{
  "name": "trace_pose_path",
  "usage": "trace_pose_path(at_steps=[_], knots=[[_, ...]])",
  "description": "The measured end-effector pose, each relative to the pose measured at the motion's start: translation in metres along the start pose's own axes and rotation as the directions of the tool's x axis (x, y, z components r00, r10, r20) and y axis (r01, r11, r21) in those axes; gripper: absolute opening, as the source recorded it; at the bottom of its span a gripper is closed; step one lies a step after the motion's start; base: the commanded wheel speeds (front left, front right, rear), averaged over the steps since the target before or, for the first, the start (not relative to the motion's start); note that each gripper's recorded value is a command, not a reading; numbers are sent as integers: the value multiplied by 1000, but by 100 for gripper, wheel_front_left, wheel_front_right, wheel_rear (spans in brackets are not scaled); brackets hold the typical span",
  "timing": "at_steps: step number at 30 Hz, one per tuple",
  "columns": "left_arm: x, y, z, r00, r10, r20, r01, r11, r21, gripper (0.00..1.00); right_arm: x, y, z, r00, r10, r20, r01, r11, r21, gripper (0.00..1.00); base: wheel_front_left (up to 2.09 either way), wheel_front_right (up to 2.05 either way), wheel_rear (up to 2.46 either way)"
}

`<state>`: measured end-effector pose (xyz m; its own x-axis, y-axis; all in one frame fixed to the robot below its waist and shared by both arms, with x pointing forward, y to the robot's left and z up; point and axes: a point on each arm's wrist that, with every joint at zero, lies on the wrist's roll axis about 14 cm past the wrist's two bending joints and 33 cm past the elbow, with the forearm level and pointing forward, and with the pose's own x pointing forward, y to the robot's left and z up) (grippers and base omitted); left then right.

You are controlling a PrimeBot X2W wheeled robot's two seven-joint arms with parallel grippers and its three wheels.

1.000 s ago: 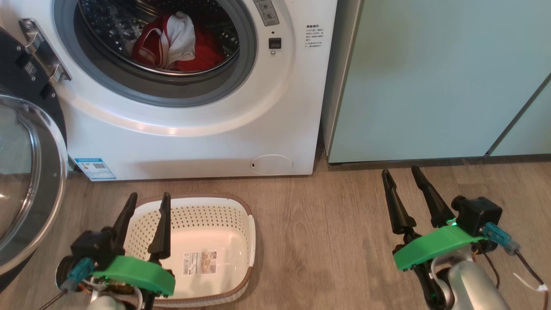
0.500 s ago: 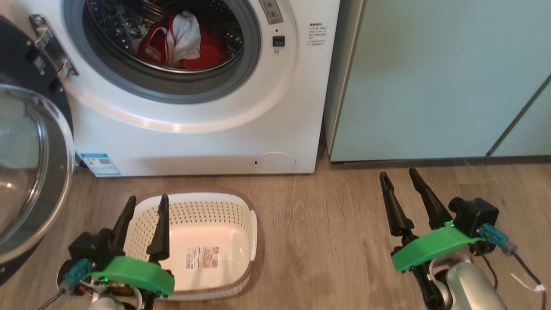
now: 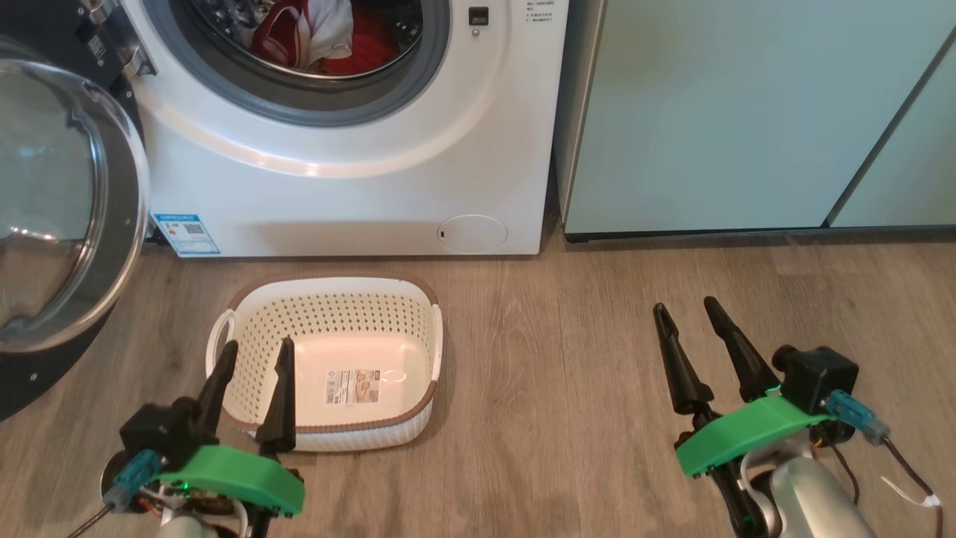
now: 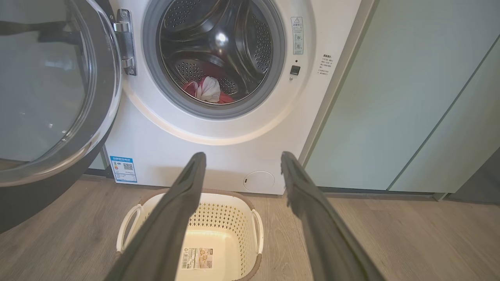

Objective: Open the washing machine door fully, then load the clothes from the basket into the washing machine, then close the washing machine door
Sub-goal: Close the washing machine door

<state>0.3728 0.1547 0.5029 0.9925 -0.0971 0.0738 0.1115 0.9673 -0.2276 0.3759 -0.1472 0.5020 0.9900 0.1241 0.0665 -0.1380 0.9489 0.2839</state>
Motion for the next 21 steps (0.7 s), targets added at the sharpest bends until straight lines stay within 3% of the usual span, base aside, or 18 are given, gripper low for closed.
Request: trace_pose_path(at_steps=[21], knots=[[0, 3, -2, 1000, 9, -7, -9, 1000, -1, 100, 2, -1, -4, 1000, -4, -12, 4, 1000, 2, 100, -8, 8, 0]])
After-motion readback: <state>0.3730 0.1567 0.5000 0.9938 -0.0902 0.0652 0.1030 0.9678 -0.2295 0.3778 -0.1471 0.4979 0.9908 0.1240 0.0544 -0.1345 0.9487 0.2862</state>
